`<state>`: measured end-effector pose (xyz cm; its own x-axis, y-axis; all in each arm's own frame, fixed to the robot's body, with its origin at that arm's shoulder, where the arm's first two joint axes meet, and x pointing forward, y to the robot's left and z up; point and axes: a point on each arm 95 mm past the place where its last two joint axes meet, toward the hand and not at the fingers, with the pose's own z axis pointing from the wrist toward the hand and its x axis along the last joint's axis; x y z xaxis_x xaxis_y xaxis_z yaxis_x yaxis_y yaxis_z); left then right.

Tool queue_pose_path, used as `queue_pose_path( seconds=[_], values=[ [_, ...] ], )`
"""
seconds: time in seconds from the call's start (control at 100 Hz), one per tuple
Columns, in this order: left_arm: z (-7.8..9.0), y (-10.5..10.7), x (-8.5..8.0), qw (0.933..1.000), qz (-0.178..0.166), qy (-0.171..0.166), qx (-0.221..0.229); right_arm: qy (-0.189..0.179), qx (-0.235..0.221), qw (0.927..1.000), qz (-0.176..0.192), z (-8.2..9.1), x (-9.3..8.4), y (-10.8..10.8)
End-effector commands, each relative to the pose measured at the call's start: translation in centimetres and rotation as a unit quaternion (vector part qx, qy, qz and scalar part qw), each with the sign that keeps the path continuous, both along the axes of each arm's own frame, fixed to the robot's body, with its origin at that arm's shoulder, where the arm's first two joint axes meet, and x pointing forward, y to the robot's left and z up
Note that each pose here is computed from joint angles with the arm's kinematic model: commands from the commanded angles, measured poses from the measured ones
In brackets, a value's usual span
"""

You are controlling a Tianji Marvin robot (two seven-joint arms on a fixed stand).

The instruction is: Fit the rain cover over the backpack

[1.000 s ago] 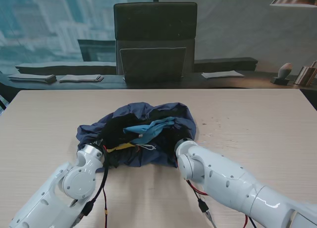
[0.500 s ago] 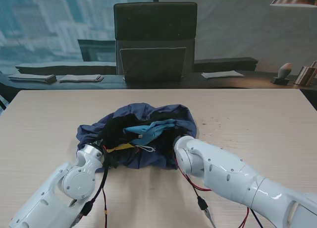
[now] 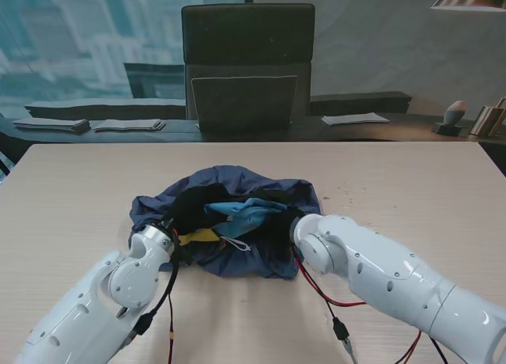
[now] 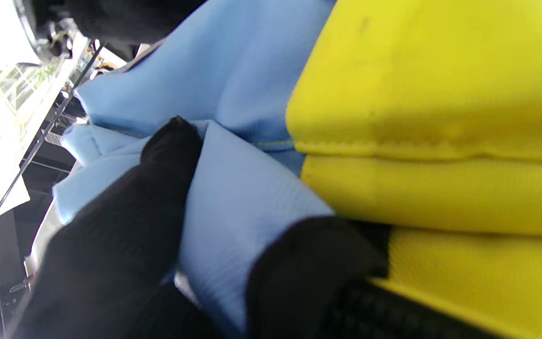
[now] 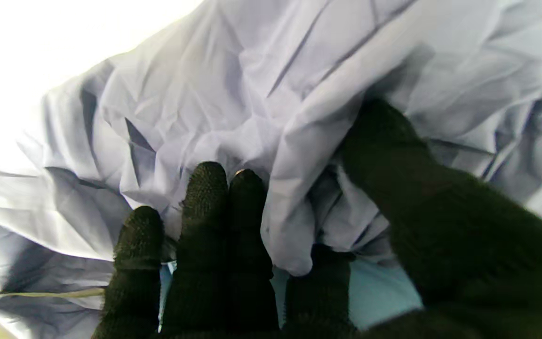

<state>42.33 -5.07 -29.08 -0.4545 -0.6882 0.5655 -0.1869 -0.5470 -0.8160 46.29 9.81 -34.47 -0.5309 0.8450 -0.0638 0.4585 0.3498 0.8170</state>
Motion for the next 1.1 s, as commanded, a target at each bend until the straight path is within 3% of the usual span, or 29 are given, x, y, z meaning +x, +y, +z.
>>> queue_pose_path(
  seconds=[0.0, 0.15, 0.29, 0.44, 0.84, 1.01, 1.09],
  values=[
    [0.1, -0.5, 1.0, 0.9997, -0.020, 0.007, 0.014, 0.015, 0.006, 0.9996, 0.023, -0.4, -0.8, -0.4],
    [-1.0, -1.3, 2.4, 0.9973, -0.053, 0.029, 0.042, 0.034, 0.028, 0.9976, 0.053, -0.4, -1.2, -1.2],
    [-2.1, -1.5, 3.3, 0.9947, -0.067, 0.051, 0.060, 0.054, 0.074, 0.9953, 0.031, -0.5, -1.5, -1.7],
    [-3.1, -1.1, 4.2, 0.9915, -0.076, 0.060, 0.086, 0.066, 0.092, 0.9931, 0.031, -0.2, -2.1, -2.1],
    [-5.3, -1.3, 6.4, 0.9815, -0.118, 0.085, 0.125, 0.057, 0.104, 0.9867, 0.111, 2.3, -5.0, -3.6],
    [-5.9, -1.6, 6.7, 0.9786, -0.129, 0.087, 0.134, 0.043, 0.132, 0.9849, 0.103, 2.8, -5.5, -4.2],
    [-6.1, -1.6, 6.5, 0.9779, -0.130, 0.085, 0.139, 0.066, 0.150, 0.9829, 0.083, 2.9, -5.6, -4.4]
  ],
)
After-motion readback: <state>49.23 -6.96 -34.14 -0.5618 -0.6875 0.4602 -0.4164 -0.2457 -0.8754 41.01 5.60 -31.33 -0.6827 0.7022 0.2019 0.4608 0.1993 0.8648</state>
